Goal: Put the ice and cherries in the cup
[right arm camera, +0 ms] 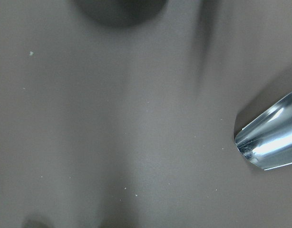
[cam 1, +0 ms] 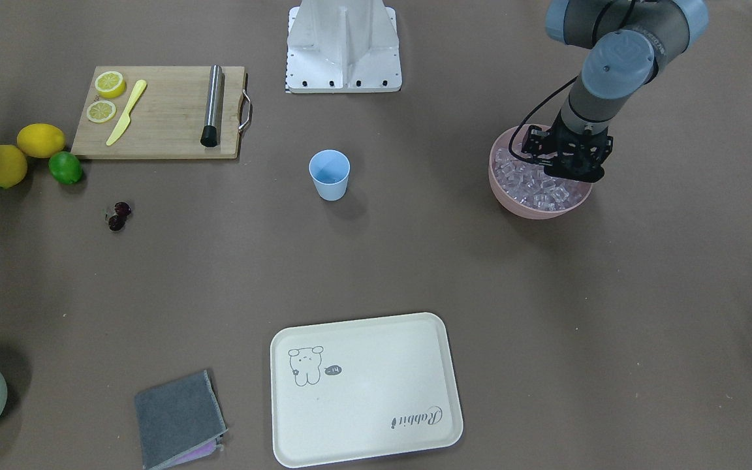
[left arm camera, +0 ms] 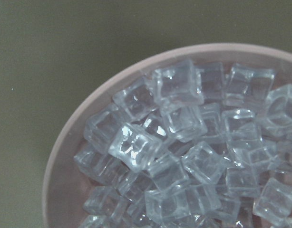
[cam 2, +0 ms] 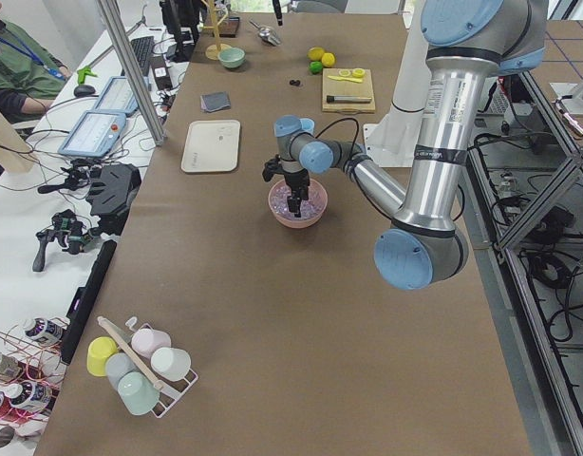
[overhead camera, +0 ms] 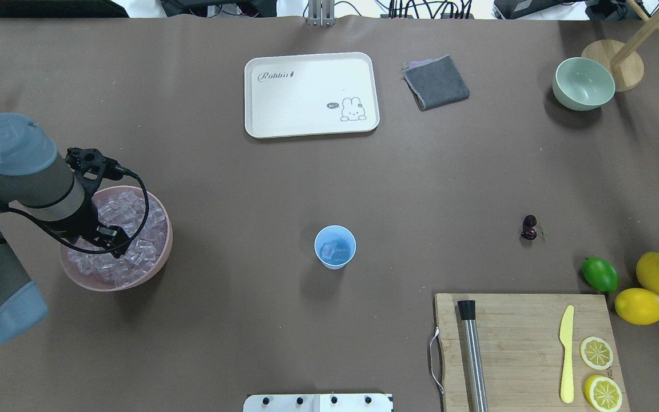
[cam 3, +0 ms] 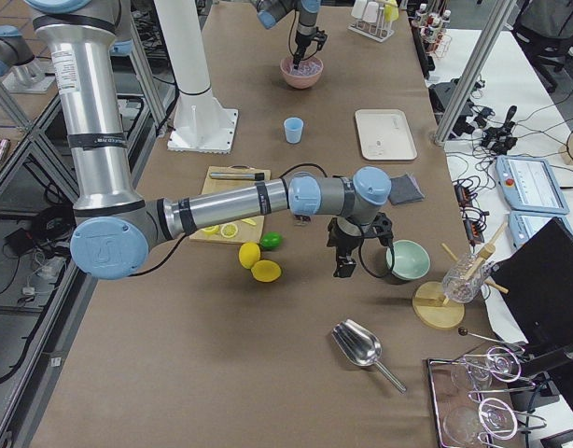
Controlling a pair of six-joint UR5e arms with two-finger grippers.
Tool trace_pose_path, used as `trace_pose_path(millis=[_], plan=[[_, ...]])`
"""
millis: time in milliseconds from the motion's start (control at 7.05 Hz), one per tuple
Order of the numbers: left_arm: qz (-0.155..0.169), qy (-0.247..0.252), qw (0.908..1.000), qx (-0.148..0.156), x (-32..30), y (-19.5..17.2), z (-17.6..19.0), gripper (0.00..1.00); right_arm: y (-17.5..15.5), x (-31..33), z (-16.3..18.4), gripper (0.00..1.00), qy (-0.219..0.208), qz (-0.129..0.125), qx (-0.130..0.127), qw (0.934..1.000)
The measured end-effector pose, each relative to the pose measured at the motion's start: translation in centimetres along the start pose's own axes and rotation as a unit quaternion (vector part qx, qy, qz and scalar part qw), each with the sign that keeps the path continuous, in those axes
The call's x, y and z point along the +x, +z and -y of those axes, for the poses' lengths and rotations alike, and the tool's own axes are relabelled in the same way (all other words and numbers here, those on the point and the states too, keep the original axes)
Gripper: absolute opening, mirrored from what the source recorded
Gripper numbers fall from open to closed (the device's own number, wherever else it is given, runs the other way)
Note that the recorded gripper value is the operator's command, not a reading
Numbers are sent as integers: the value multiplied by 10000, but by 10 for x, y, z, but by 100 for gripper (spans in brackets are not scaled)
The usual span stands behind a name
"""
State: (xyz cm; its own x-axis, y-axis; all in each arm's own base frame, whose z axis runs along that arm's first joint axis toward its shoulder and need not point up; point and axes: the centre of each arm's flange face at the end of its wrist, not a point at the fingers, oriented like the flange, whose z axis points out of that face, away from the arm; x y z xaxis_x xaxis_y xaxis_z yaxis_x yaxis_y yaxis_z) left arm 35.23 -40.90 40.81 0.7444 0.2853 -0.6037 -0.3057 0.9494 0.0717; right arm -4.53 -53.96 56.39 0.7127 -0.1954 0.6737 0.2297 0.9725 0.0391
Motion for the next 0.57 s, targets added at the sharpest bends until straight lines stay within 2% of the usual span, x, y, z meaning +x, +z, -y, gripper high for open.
trace_pose_path(millis=[284, 568], plan=[[72, 15, 10000, -3, 3, 3, 0, 73, 0, 0, 0, 100, -3, 0, -3, 10000], [84, 18, 10000, -12, 5, 5, 1, 50, 1, -1, 0, 100, -7, 1, -7, 10000]])
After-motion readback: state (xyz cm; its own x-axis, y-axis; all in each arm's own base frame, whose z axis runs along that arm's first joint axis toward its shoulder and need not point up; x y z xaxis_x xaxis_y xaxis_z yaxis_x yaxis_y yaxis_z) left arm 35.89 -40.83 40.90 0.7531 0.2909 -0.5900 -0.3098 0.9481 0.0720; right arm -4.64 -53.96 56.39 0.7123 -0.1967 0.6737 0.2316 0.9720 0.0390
